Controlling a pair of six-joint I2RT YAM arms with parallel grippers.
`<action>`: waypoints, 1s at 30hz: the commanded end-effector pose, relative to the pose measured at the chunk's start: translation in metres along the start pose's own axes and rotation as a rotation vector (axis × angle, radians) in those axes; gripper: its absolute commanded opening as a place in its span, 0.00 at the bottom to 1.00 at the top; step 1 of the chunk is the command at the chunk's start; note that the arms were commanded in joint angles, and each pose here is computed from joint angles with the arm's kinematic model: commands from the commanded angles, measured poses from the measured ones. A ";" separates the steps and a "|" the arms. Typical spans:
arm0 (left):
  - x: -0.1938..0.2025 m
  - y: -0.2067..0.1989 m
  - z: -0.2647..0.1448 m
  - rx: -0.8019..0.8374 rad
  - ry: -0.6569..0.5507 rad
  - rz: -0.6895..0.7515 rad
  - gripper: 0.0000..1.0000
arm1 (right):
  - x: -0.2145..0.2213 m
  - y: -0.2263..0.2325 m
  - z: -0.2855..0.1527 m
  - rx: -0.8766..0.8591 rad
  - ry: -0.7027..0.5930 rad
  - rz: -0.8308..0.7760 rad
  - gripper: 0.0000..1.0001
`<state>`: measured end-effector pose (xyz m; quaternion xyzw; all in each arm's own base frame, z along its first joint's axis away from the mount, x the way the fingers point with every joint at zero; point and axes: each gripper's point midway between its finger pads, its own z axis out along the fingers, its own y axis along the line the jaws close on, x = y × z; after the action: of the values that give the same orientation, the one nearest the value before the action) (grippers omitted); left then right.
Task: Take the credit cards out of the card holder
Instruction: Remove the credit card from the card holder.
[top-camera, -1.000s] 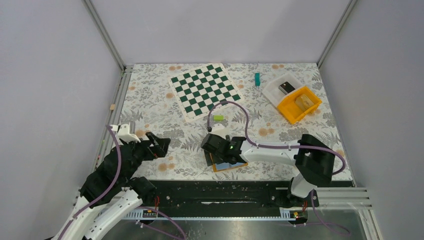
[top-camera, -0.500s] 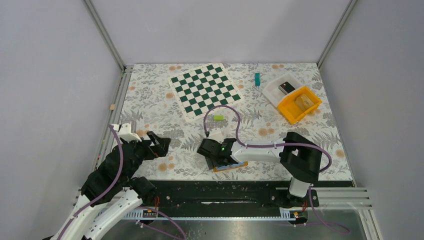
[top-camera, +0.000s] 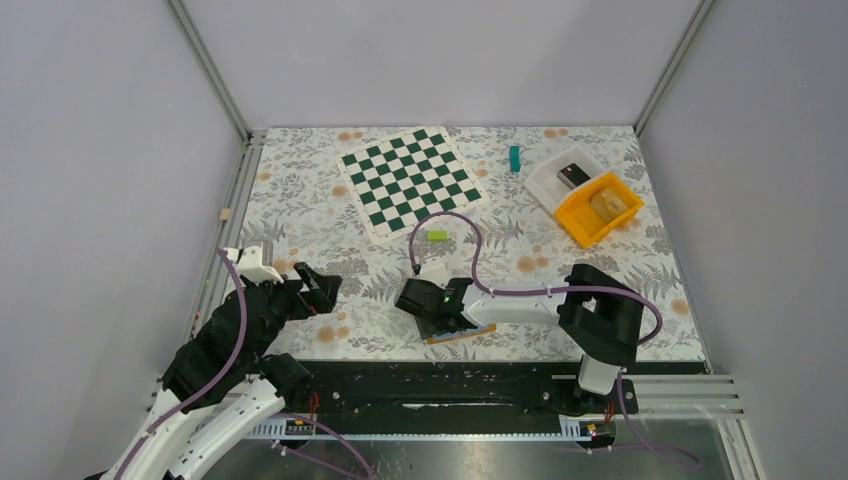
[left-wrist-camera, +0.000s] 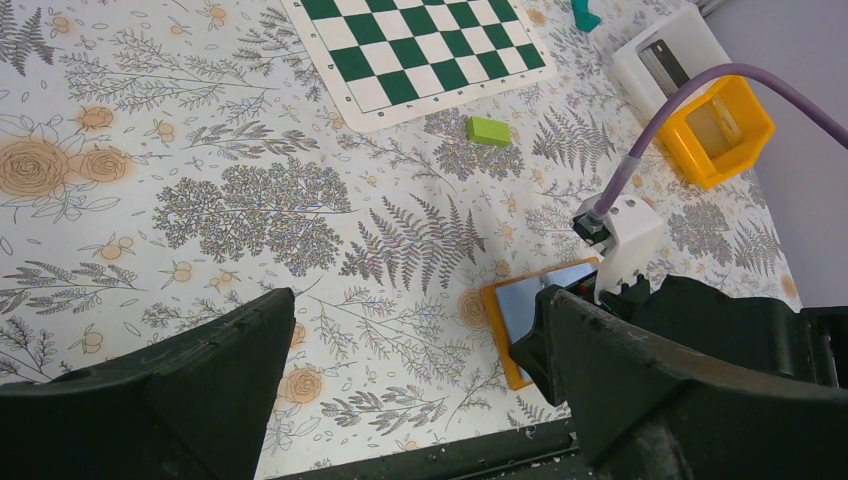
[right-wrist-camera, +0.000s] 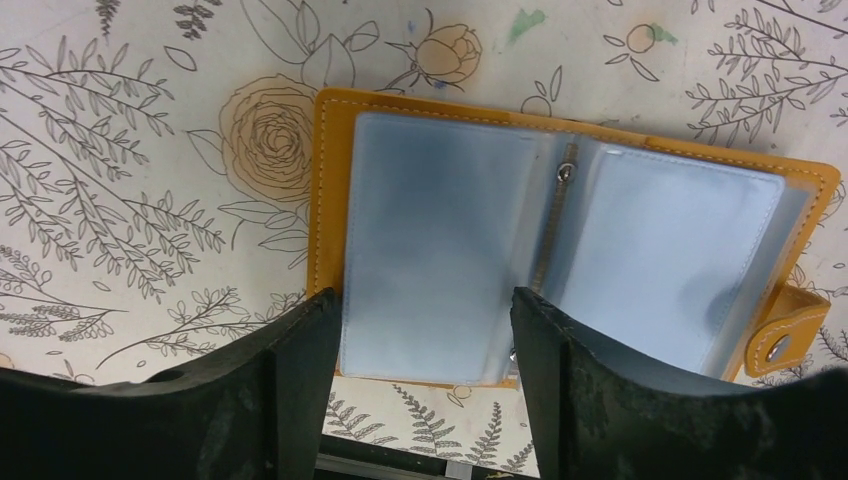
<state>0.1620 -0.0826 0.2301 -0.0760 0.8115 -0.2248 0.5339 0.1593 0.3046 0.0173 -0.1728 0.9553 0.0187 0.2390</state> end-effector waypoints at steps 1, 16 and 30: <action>-0.011 -0.002 0.001 -0.002 -0.038 -0.005 0.99 | -0.004 -0.008 0.000 0.049 -0.040 0.021 0.72; -0.009 -0.003 0.001 0.002 -0.031 -0.005 0.99 | -0.001 -0.007 -0.002 0.005 -0.061 0.062 0.49; 0.036 -0.052 0.014 0.206 0.227 -0.036 0.94 | -0.021 0.013 -0.028 -0.268 -0.134 0.221 0.44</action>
<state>0.1557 -0.1138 0.2201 -0.0343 0.8346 -0.2672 0.4805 0.1525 0.3075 0.0328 -0.1256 0.9489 0.1283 0.2594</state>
